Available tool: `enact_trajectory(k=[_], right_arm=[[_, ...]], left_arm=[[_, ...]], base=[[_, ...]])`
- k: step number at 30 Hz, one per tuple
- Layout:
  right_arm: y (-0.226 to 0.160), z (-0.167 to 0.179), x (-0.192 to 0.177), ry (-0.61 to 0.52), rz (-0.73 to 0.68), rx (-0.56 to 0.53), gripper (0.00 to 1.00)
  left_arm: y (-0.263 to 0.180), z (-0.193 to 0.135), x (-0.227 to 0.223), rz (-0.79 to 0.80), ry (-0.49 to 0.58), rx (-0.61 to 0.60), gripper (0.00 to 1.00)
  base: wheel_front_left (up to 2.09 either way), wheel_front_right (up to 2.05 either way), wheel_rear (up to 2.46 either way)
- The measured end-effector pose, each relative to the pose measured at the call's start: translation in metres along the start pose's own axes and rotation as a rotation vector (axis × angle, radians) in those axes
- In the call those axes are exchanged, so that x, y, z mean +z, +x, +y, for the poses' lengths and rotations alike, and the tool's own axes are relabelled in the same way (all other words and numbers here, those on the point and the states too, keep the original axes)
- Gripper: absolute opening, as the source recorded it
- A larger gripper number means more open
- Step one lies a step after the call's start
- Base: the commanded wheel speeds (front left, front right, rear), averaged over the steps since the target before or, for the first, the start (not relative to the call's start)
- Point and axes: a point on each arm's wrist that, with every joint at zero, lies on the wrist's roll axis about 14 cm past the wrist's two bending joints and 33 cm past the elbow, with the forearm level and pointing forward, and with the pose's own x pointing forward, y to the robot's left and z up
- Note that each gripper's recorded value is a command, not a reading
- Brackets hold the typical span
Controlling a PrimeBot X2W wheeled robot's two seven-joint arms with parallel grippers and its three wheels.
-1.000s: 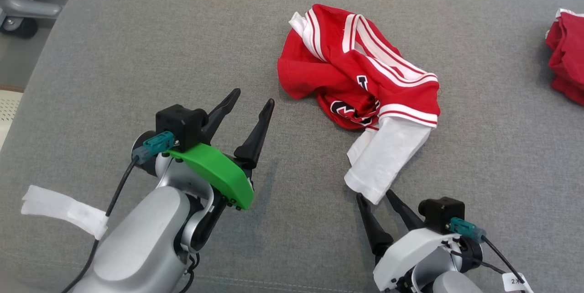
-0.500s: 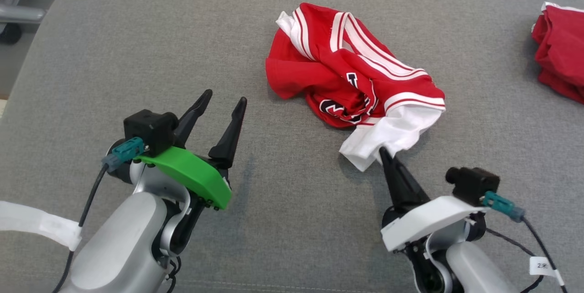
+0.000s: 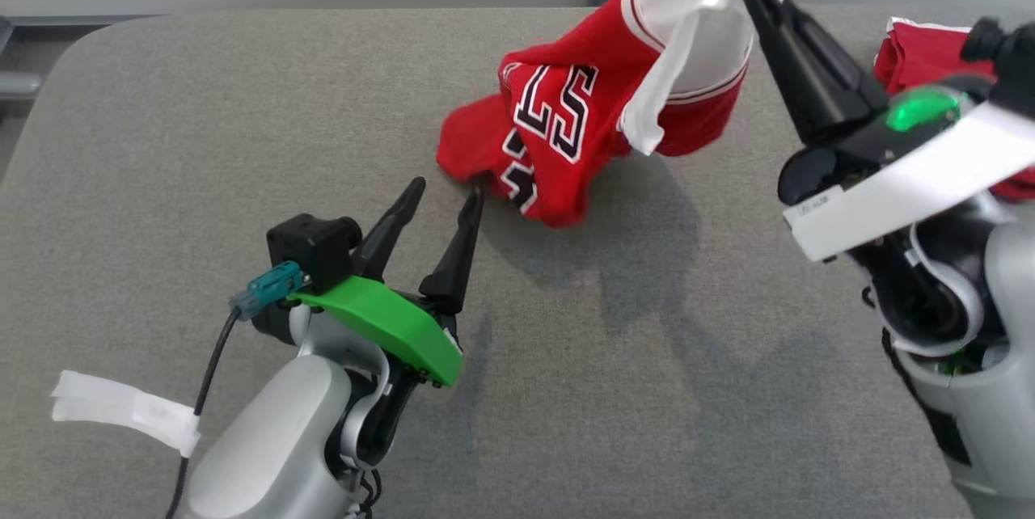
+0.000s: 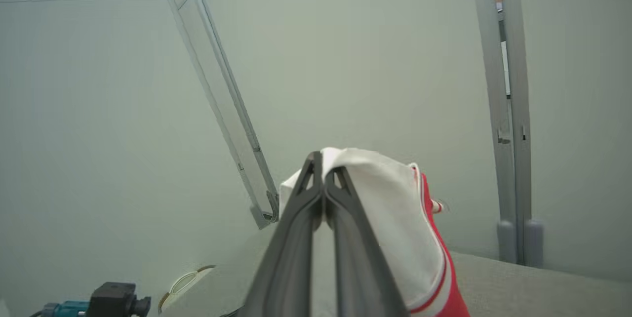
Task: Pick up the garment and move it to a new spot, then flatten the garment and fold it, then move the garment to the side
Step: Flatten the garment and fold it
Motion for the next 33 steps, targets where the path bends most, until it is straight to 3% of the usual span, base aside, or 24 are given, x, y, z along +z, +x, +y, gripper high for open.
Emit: enact_trajectory(k=[4,9,20,23,27,28,33], right_arm=[[0.023,0.032,0.033,-0.026,0.005,0.119,0.00],[0.054,0.065,0.044,-0.024,0.073,0.215,0.00],[0.105,0.053,0.035,-0.023,0.242,0.160,0.00],[0.107,0.038,0.013,-0.030,0.334,0.117,0.00],[0.079,0.015,-0.057,0.011,0.560,0.044,0.00],[0.079,0.015,-0.057,0.011,0.560,0.044,0.00],[0.016,-0.050,-0.115,0.118,0.736,-0.171,0.00]], left_arm=[[-0.003,-0.011,0.004,-0.025,-0.034,-0.003,1.00],[-0.012,-0.005,0.010,-0.065,-0.067,0.046,1.00],[-0.053,0.042,0.023,-0.124,-0.053,0.224,1.00],[-0.064,0.050,0.030,-0.145,-0.047,0.261,1.00],[-0.082,0.061,0.035,-0.177,-0.057,0.308,1.00],[-0.082,0.061,0.035,-0.177,-0.057,0.308,1.00],[-0.089,0.053,0.016,-0.122,-0.067,0.280,1.00]], base=[[0.00,0.00,0.00],[0.00,0.00,0.00],[0.00,0.00,0.00],[0.00,0.00,0.00],[0.00,0.00,0.00],[0.00,0.00,0.00],[0.00,0.00,0.00]])
